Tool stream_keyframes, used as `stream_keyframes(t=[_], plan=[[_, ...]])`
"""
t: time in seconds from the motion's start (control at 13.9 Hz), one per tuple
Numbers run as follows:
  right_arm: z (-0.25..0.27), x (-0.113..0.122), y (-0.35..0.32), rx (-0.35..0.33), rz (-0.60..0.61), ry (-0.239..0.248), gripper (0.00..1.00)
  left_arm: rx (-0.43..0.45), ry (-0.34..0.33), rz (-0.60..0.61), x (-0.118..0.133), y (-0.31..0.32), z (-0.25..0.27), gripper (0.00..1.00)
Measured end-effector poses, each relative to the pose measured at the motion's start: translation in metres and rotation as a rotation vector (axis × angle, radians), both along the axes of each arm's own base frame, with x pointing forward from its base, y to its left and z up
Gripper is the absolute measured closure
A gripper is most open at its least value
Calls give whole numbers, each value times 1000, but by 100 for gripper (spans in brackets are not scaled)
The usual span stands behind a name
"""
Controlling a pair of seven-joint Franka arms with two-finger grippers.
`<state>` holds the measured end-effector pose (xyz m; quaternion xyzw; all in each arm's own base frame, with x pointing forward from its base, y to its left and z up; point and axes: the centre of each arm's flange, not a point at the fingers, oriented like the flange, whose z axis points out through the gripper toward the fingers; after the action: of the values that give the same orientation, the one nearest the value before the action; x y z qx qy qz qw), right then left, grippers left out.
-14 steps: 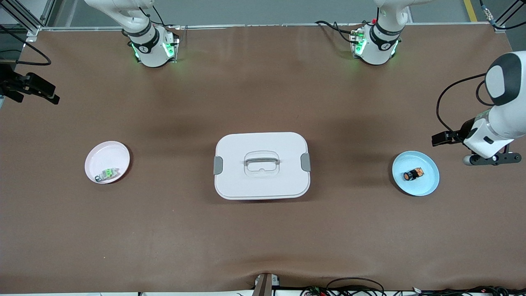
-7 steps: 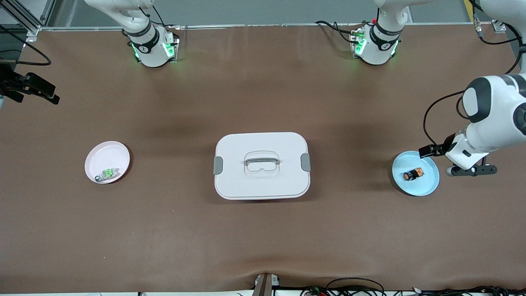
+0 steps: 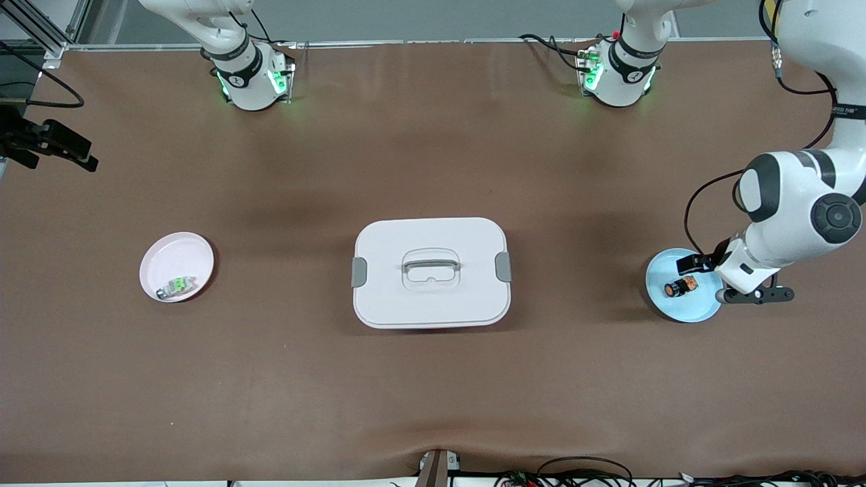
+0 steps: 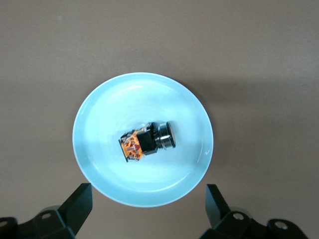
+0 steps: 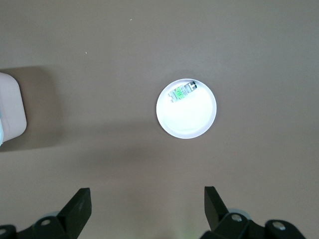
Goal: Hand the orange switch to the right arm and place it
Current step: 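Lower the left gripper and close it on the orange switch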
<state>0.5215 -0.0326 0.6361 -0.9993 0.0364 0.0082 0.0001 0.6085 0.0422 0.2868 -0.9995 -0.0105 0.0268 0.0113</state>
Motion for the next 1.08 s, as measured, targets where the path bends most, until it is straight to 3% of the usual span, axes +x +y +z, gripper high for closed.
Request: stream_keyframes(t=[1.08], plan=[[5, 0, -19, 1, -34, -12, 0, -11, -9, 133, 4, 9, -70, 0]])
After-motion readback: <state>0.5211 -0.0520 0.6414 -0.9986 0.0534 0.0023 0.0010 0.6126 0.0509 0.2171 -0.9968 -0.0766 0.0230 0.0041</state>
